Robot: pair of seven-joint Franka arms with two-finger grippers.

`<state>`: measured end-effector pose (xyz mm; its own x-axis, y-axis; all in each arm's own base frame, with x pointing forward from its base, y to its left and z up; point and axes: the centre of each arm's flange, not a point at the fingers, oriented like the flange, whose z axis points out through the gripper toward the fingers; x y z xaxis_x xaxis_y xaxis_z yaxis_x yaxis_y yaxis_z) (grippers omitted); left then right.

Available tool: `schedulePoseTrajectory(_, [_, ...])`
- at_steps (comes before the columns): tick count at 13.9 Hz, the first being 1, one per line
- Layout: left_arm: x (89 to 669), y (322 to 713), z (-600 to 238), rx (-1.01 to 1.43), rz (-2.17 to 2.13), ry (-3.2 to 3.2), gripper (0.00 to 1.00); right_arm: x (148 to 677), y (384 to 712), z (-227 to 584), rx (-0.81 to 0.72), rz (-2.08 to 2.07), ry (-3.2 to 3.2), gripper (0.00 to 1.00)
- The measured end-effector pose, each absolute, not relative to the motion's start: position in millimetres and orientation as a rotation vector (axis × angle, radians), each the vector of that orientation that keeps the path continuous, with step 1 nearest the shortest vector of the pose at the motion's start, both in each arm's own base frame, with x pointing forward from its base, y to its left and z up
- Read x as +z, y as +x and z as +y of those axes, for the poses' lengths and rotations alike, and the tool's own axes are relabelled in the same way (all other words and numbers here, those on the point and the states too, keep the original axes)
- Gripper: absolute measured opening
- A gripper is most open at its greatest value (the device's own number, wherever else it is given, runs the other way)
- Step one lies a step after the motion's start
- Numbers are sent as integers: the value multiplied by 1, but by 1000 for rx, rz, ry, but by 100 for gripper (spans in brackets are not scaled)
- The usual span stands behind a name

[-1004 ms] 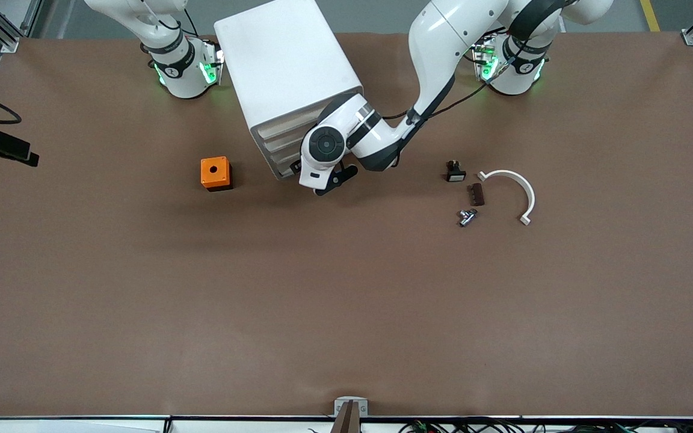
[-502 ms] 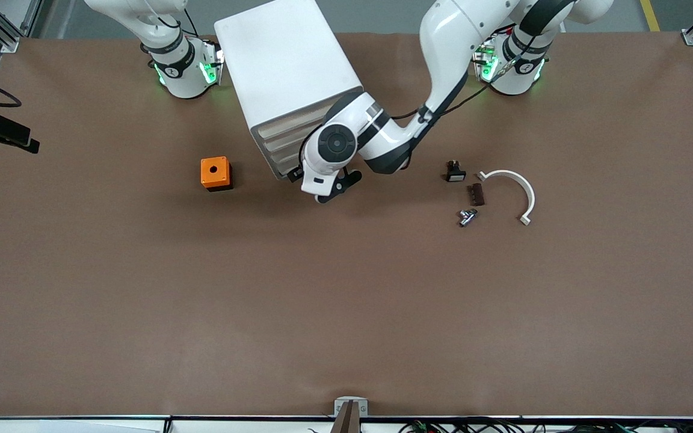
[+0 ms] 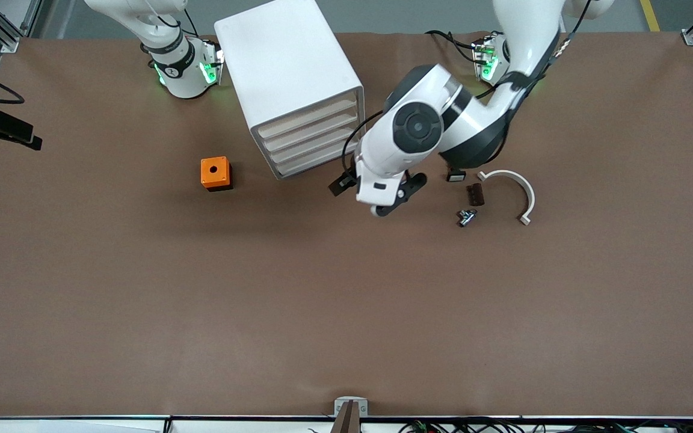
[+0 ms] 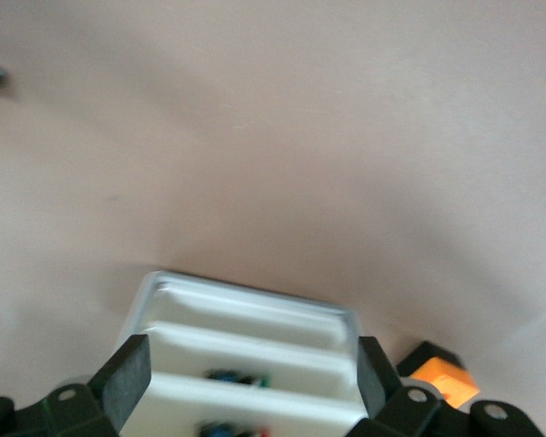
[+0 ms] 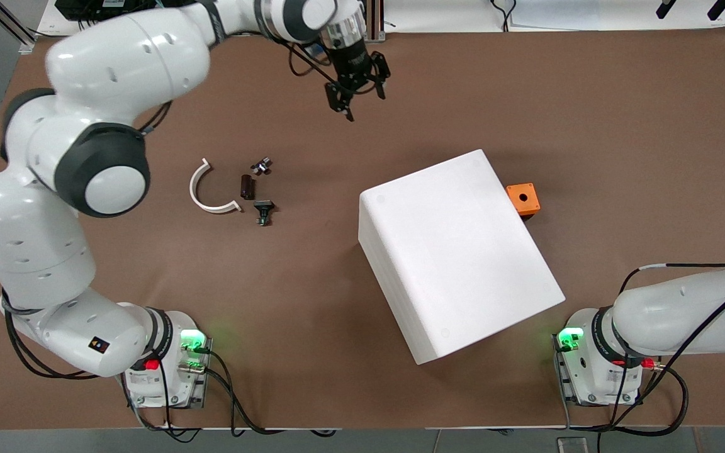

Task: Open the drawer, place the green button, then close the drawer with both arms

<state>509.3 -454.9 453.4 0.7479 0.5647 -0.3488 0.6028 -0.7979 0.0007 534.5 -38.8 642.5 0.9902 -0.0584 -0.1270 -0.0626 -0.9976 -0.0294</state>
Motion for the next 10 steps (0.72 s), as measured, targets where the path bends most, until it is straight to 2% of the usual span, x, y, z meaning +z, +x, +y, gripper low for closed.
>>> schedulePoseTrajectory(5, [533,526,-343,-539,753,2924,100,643,505,-35,113,82,-3100,100])
schedulePoseTrajectory(10, [565,542,-247,-531,642,2978,100,647,505,-36,63,87,-3102,100])
